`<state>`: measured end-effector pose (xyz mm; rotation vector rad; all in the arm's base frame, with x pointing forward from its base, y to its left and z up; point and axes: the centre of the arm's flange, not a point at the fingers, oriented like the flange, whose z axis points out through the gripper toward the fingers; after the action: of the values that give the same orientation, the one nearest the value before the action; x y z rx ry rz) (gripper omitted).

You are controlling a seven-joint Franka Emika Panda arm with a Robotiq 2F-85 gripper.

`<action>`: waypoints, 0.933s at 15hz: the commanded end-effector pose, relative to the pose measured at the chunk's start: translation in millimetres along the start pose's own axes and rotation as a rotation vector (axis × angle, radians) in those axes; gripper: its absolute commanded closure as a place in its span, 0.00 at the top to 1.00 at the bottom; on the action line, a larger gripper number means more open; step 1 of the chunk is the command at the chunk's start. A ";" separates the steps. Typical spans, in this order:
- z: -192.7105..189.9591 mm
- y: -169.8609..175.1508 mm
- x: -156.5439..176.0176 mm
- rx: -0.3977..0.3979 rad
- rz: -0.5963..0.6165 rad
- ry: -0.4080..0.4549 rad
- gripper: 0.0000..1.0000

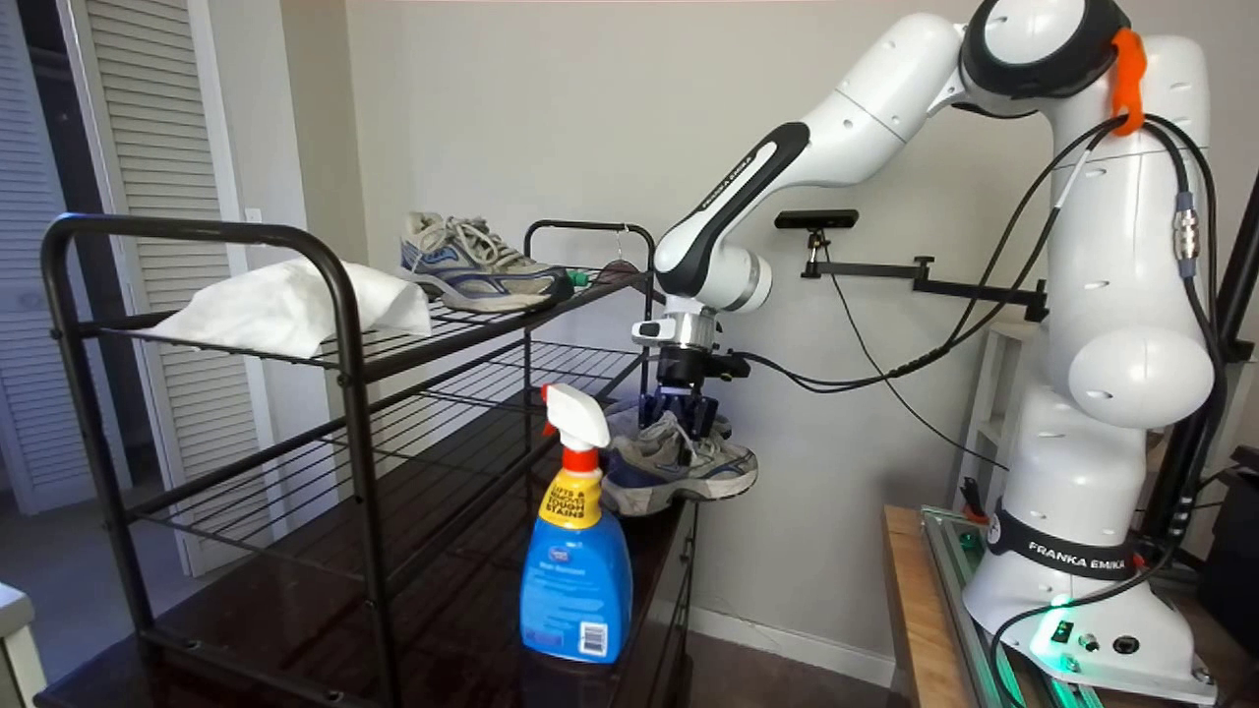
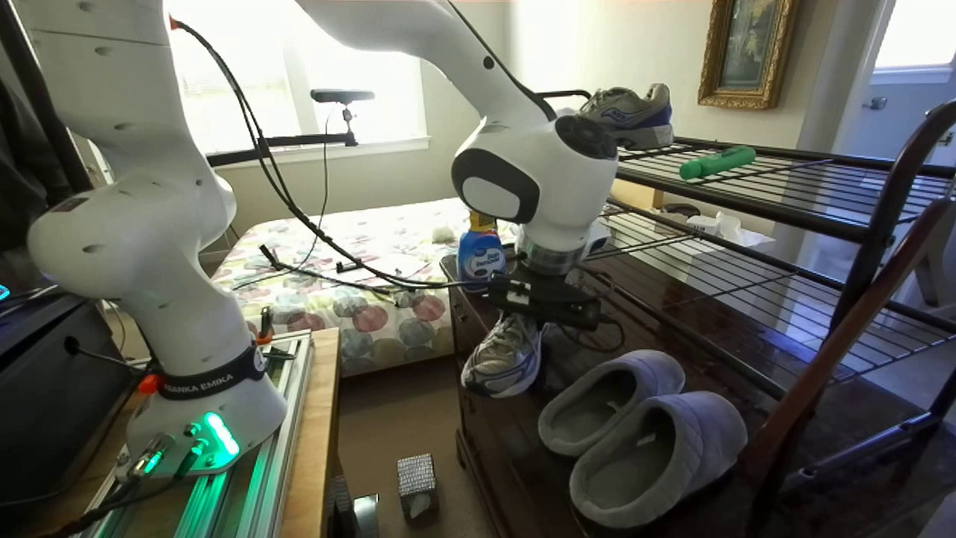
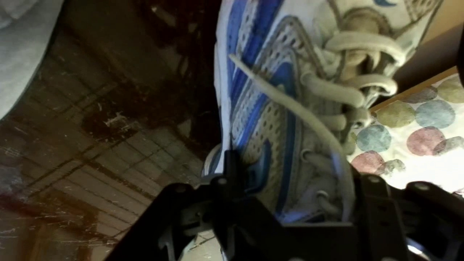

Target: Place the left sneaker next to the right one

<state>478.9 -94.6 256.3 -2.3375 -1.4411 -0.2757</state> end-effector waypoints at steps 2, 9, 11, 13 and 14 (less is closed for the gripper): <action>-33.8 -25.8 5.6 0.045 -0.137 -0.061 0.37; -67.1 -63.6 15.7 -0.026 -0.277 -0.249 0.37; -78.4 -74.0 19.2 -0.062 -0.309 -0.245 0.37; -90.2 -82.7 21.3 -0.091 -0.317 -0.224 0.37; -96.2 -87.3 22.4 -0.101 -0.317 -0.212 0.37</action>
<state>438.4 -85.1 343.3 -2.2396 -1.9062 -0.1285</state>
